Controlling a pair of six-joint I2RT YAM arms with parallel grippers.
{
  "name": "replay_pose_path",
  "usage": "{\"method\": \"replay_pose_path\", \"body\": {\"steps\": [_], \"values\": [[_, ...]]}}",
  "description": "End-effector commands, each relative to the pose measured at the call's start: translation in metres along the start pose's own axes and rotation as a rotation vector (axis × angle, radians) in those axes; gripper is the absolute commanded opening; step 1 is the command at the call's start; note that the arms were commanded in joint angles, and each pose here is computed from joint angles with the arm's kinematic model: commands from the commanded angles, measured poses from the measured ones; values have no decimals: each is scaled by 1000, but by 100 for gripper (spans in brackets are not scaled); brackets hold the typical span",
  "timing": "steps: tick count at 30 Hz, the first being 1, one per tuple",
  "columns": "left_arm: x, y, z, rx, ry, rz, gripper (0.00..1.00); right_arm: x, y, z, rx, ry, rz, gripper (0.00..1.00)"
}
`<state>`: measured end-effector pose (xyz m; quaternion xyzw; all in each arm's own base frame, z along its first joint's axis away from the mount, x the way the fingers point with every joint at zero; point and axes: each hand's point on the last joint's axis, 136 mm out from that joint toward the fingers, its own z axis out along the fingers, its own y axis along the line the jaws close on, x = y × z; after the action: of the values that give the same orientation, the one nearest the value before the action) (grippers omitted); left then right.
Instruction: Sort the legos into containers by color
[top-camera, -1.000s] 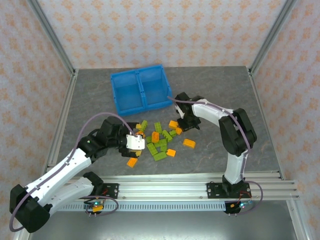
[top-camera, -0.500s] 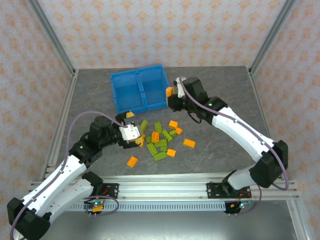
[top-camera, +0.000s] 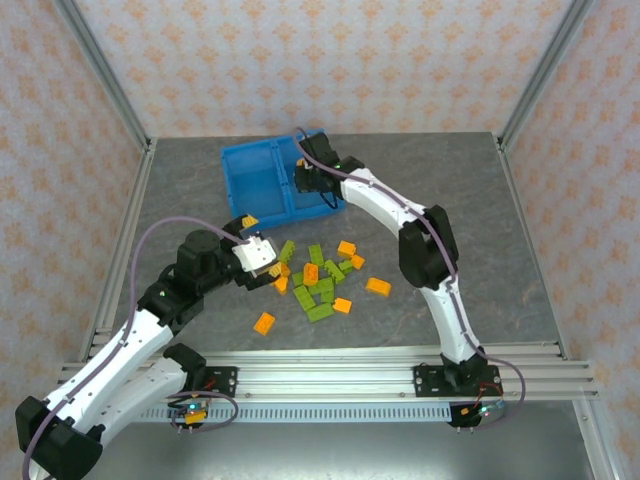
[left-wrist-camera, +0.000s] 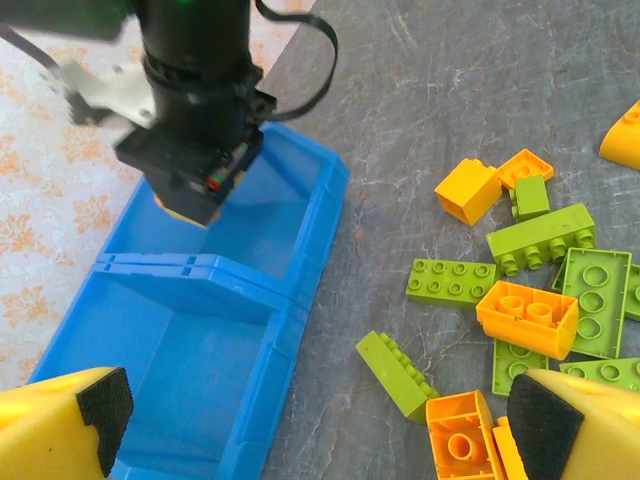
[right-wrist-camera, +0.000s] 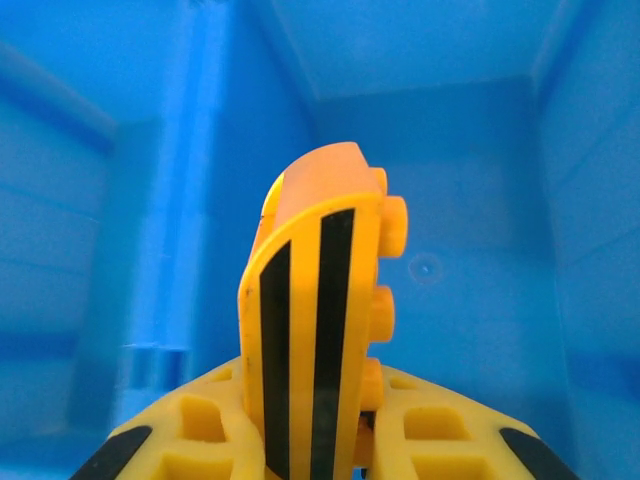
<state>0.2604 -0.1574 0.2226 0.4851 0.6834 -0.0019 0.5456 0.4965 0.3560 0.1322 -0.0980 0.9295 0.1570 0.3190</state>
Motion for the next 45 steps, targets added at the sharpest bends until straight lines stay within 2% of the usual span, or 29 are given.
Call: {"method": "replay_pose_path", "body": {"steps": [1, 6, 10, 12, 18, 22, 25, 27, 32, 36, 38, 43, 45], "values": [[-4, 8, -1, -21, 5, -8, 100, -7, -6, 19, 50, 27, 31, 22], [-3, 8, -1, -18, 6, -3, 100, -7, -15, 37, 33, 54, 108, 29], [-2, 6, 0, -14, 6, -1, 100, -17, -10, 23, -6, 51, 132, 38], [-2, 7, 0, -13, 5, -1, 100, -27, -4, 8, -34, 32, 129, 42], [-2, 6, 1, -9, 11, -5, 100, -56, 10, -55, -77, -38, 112, 43], [-2, 6, -1, -11, 11, -6, 100, -55, 13, -109, -82, -84, 73, 43], [-4, 5, -1, -3, 5, -7, 100, -34, 3, -146, -63, -114, 60, 44], [-4, 3, 0, 11, 1, -6, 100, -8, -12, -165, -39, -121, 70, 44], [-8, -1, 1, 36, -11, -2, 100, 68, -53, -182, 48, -54, 203, 47], [-9, -3, 4, 52, -15, 0, 100, 121, -56, -164, 41, 87, 398, 59], [-8, -4, 6, 65, -7, 3, 100, 138, -56, -148, 51, 132, 441, 64], [-5, -9, 6, 82, -4, 20, 100, 155, -56, -113, 94, 225, 448, 79], [-3, -15, 6, 104, 5, 47, 100, 158, -57, -101, 114, 247, 436, 82]]}}
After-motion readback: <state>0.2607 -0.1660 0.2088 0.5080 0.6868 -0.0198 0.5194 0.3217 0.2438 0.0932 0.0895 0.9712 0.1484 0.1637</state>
